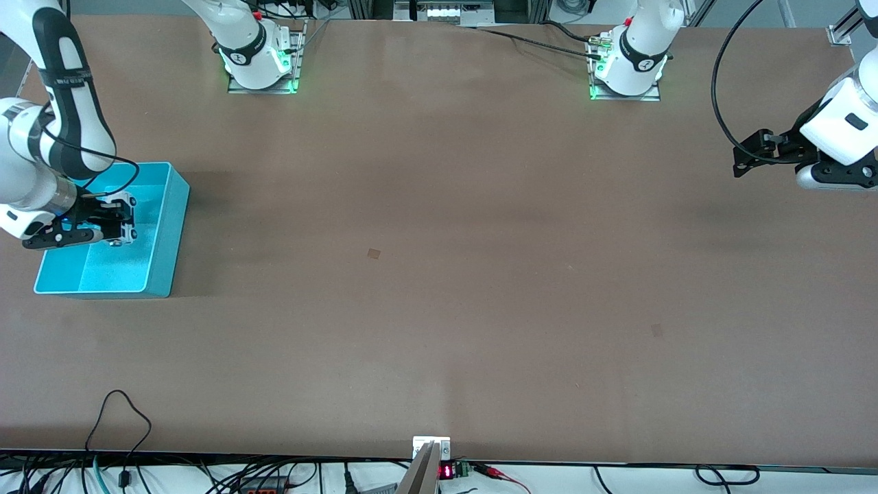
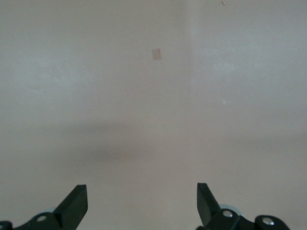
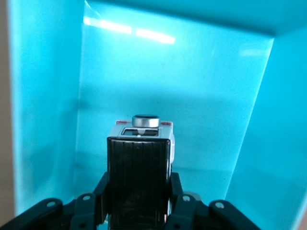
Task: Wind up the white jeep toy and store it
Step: 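Lower the jeep into the bin and open the right gripper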
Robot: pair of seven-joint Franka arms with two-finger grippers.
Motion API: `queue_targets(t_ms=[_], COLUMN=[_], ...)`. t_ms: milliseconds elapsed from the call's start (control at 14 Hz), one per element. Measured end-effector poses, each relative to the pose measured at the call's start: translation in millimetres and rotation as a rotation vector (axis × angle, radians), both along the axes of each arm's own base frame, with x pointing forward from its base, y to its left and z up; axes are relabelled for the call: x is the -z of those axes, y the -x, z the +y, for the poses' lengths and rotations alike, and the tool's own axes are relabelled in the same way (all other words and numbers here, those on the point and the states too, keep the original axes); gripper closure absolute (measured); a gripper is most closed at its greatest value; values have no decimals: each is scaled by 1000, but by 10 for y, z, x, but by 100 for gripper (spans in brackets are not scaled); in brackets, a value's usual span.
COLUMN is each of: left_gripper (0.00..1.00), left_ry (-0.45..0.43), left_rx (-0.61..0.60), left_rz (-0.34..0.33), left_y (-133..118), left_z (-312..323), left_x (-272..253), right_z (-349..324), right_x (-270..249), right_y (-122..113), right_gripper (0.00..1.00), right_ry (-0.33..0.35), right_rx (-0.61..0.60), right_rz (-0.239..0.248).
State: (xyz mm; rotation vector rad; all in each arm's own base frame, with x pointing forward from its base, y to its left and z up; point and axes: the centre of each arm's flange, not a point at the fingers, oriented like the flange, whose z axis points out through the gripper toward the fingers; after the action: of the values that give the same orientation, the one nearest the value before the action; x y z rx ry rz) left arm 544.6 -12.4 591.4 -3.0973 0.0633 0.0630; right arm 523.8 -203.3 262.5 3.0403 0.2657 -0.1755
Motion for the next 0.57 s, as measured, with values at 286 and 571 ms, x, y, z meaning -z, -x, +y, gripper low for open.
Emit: queue_targets(t_ms=[286,571], left_gripper=[0,0], left_ry=[0,0], left_rx=[1,3], left_rz=[0,-1], left_y=[0,0], left_z=[-6,-19], left_x=[-1,-3], right_z=[-107,-177], right_x=[277,574], right_y=[192,326], right_gripper=[49,49], right_ry=[4,20], right_rx=[25,34], right_rz=[-5,-30])
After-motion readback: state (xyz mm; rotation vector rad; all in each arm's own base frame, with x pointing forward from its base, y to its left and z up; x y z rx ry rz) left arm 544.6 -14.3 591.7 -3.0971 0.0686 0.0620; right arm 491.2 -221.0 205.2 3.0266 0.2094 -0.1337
